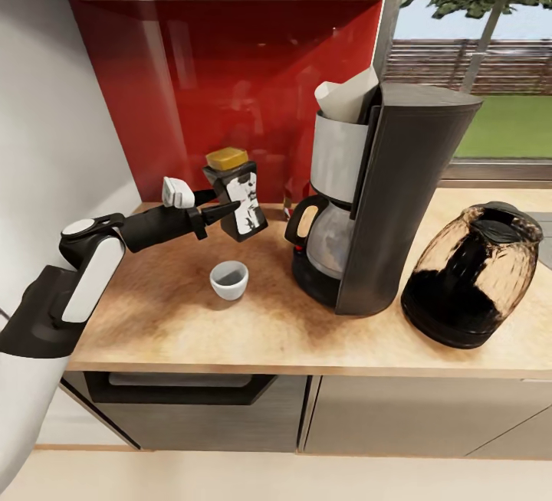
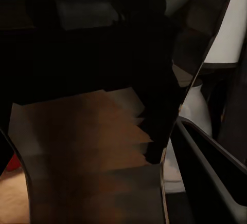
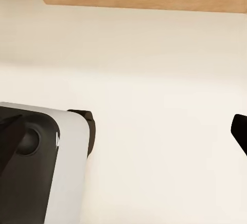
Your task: Set up a coffee station on the kitchen countertop: keep the coffee maker on the countertop, move the bottle of coffee from the kitchen shelf to the counter next to the coffee maker, place a paper coffee filter on top of the coffee maker, put the saucer next to the coffee maker with the coffee cup on the saucer, and place the electric kettle next to the coffee maker.
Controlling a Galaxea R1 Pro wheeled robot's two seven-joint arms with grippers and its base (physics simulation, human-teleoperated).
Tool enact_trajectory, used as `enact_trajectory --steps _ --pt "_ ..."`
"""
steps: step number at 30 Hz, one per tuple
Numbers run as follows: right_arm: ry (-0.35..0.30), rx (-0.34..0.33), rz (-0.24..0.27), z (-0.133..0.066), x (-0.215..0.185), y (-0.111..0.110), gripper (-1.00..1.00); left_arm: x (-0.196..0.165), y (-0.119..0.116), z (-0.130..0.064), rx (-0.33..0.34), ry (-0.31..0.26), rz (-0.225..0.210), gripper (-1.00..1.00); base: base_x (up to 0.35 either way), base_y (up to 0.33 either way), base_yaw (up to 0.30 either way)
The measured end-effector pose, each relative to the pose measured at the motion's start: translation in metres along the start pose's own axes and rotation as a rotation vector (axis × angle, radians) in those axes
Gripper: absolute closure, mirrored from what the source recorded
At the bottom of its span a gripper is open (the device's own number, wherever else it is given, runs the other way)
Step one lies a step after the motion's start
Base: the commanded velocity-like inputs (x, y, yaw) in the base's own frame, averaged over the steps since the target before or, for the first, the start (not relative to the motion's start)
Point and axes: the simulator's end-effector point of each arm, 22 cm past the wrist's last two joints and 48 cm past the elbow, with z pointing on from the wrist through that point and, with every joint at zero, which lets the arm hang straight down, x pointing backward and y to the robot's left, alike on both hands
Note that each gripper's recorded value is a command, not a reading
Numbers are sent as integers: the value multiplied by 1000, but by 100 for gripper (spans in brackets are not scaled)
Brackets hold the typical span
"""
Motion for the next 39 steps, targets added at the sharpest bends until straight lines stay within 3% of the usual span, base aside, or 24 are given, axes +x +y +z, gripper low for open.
enact_trajectory --steps 11,39 --pt "0 0 0 0 0 0 -100 14 0 9 -25 33 3 100 0 0 0" --pt "0 0 0 0 0 0 -100 14 1 8 -31 33 3 100 16 34 0"
